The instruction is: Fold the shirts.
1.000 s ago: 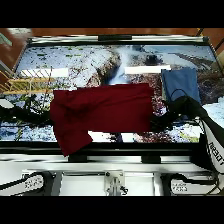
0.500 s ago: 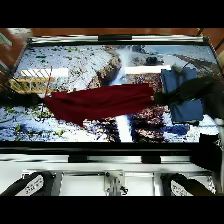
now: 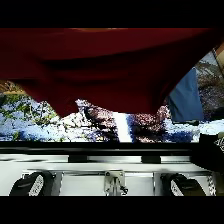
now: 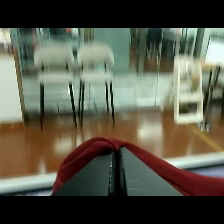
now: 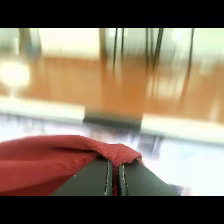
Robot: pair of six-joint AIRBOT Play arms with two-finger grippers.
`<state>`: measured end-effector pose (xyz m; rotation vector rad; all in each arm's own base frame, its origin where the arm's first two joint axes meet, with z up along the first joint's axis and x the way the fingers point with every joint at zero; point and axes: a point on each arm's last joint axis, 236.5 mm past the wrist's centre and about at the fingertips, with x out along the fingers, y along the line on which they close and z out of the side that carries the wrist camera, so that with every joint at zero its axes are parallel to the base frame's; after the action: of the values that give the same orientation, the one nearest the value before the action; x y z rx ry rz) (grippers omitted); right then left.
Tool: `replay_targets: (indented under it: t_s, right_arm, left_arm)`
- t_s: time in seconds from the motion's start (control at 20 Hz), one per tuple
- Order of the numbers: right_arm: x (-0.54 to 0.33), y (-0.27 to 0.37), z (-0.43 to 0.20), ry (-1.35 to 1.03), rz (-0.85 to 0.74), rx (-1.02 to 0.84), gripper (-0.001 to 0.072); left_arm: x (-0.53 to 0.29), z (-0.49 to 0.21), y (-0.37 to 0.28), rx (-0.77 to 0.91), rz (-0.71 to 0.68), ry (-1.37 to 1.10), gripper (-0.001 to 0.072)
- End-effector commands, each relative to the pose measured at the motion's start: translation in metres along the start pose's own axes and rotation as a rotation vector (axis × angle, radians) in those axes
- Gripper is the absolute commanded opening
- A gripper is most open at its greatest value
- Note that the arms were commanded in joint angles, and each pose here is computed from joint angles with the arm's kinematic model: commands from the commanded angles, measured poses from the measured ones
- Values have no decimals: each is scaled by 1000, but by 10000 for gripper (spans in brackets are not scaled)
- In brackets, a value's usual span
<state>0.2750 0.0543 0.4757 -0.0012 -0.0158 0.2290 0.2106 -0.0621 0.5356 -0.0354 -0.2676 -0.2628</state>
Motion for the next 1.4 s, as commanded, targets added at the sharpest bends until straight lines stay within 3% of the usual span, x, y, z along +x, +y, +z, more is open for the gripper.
replay_targets:
  t_s: [0.0, 0.35, 0.65, 0.75, 1.0, 1.15, 1.35]
  right_arm:
    - [-66, 4, 49, -165, -45, -40, 68]
    - [-55, -25, -7, 76, -152, -46, 67]
    - [34, -63, -207, 800, -194, 19, 68]
    - [78, -69, -283, 943, -168, 38, 68]
    - [199, -63, -414, 964, -94, 205, 68]
    - [245, -64, -454, 885, -98, 297, 69]
    - [282, -79, -465, 746, -140, 316, 68]
  left_arm:
    - [-45, 48, -28, -5, -9, -146, 39]
    - [-33, 12, -5, 36, 63, -13, 39]
    - [31, -186, 62, -119, 106, 519, 39]
    - [50, -271, 88, -212, 130, 689, 40]
    - [103, -458, 113, -347, 94, 982, 40]
    - [142, -517, 128, -412, 141, 958, 40]
    - [173, -563, 145, -447, 202, 913, 40]
